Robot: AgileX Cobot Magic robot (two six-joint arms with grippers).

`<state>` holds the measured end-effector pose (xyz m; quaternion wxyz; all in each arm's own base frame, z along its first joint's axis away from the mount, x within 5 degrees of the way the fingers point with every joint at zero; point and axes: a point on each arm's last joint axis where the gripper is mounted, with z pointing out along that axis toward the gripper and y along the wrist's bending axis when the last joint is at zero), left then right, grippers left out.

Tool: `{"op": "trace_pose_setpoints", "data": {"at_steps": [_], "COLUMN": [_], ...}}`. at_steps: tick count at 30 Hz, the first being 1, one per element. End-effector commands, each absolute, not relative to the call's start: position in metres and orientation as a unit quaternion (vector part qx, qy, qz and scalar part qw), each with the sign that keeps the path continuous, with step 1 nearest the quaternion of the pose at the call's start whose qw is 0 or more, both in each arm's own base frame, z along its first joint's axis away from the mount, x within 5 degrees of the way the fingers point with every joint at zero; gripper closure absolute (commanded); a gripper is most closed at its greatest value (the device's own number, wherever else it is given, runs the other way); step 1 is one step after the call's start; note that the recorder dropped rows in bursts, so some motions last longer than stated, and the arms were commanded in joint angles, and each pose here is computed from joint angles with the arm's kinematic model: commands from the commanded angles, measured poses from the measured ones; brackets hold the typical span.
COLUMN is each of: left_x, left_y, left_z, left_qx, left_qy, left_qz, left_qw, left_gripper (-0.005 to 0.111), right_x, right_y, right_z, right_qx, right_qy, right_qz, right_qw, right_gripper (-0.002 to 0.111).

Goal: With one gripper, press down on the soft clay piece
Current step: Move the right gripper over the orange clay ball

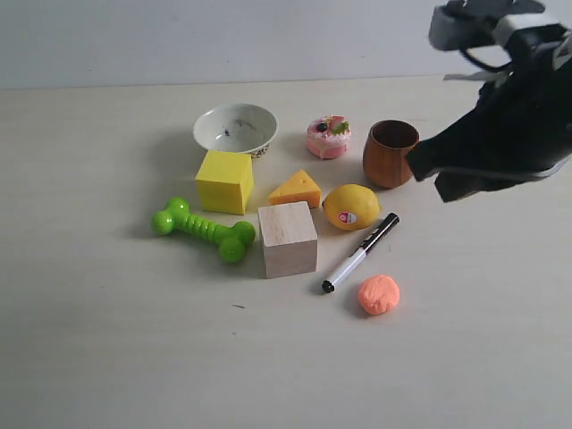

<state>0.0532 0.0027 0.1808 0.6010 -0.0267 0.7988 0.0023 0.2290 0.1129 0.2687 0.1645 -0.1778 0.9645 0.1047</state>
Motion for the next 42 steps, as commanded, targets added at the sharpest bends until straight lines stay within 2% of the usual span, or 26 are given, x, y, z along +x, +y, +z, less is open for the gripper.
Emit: {"op": "trace_pose_setpoints", "data": {"at_steps": [1,5,16,24,28,35,42], "left_x": [0.053,0.053,0.053,0.053,0.053,0.053,0.053], "left_y": [0.002,0.002,0.002,0.002,0.002,0.002,0.002], "left_z": [0.181,0.181,0.181,0.181,0.181,0.181,0.181], "left_qx": [-0.025,-0.025,-0.025,-0.025,-0.025,-0.025,-0.025], "left_qy": [0.795,0.795,0.795,0.795,0.795,0.795,0.795], "left_qz": [0.000,0.000,0.000,0.000,0.000,0.000,0.000], "left_qw": [0.606,0.606,0.606,0.606,0.606,0.606,0.606], "left_gripper": [0.107,0.107,0.107,0.107,0.107,0.107,0.107], "right_x": [0.238,0.243,0.245,0.246,0.255,0.256,0.256], "right_y": [0.120,0.124,0.126,0.138,0.141,0.156,0.175], "right_z": [0.246,0.233,0.233,0.236,0.232,0.216,0.195], "right_qx": [-0.169,-0.165,-0.151,-0.137,-0.148,-0.188,-0.195], "right_qy": [0.975,0.978,0.978,0.975,0.977,0.979,0.978], "right_qz": [0.096,0.095,0.105,0.161,0.149,0.054,0.063], "right_qw": [0.108,0.089,0.096,0.073,0.046,0.047,0.030], "right_gripper": [0.108,0.108,0.108,0.108,0.108,0.108,0.108]}}
